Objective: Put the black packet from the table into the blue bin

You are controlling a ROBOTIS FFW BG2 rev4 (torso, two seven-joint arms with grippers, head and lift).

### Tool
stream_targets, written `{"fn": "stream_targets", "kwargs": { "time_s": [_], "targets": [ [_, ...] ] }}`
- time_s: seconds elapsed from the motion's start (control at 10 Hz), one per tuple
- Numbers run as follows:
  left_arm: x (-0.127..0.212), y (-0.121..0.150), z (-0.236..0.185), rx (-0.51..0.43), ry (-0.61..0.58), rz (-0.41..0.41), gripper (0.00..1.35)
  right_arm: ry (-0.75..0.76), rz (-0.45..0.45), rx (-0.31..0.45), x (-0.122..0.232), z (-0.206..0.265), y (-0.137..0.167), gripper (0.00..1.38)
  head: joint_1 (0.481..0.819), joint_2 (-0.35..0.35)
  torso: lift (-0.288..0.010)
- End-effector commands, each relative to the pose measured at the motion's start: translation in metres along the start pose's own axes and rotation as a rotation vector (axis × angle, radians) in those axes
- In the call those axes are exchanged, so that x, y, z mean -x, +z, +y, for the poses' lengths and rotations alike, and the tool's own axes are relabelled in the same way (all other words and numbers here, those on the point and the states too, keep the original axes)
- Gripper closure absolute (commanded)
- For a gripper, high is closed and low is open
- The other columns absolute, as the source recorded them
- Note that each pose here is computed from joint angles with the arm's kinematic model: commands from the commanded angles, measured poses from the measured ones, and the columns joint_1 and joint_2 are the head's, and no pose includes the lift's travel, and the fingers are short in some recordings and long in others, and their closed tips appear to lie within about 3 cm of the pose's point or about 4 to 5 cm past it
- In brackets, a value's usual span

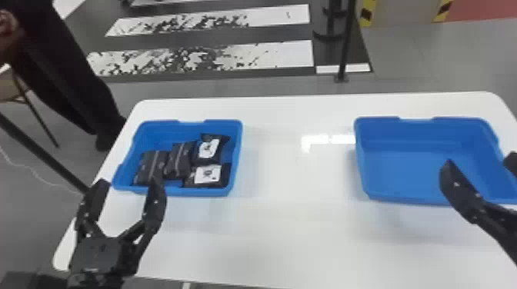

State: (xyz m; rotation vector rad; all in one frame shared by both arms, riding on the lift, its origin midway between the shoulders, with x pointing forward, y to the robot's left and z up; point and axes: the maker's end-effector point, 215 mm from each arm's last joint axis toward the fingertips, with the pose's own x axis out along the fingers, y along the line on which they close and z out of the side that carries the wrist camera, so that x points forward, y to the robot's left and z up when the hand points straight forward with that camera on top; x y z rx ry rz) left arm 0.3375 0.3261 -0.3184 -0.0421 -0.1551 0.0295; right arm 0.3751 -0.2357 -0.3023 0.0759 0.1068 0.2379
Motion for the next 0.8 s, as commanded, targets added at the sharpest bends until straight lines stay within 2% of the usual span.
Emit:
{"fn": "stream_targets", "kwargs": {
  "time_s": [0.0,0.7],
  "targets": [
    [0.0011,-0.0001,0.0002,0.005,0.005,0.0,0.18,0.0,-0.001,-0.001,-0.0002,0.0001,0.0004,0.17,0.695,0.146,-0.11],
    [0.0016,0.0005,0.0022,0.013,0.012,-0.004,0.18,0.001,0.001,-0.004,0.0005,0.0003,-0.0005,0.17,0.695,0.15,-0.11]
  ]
}}
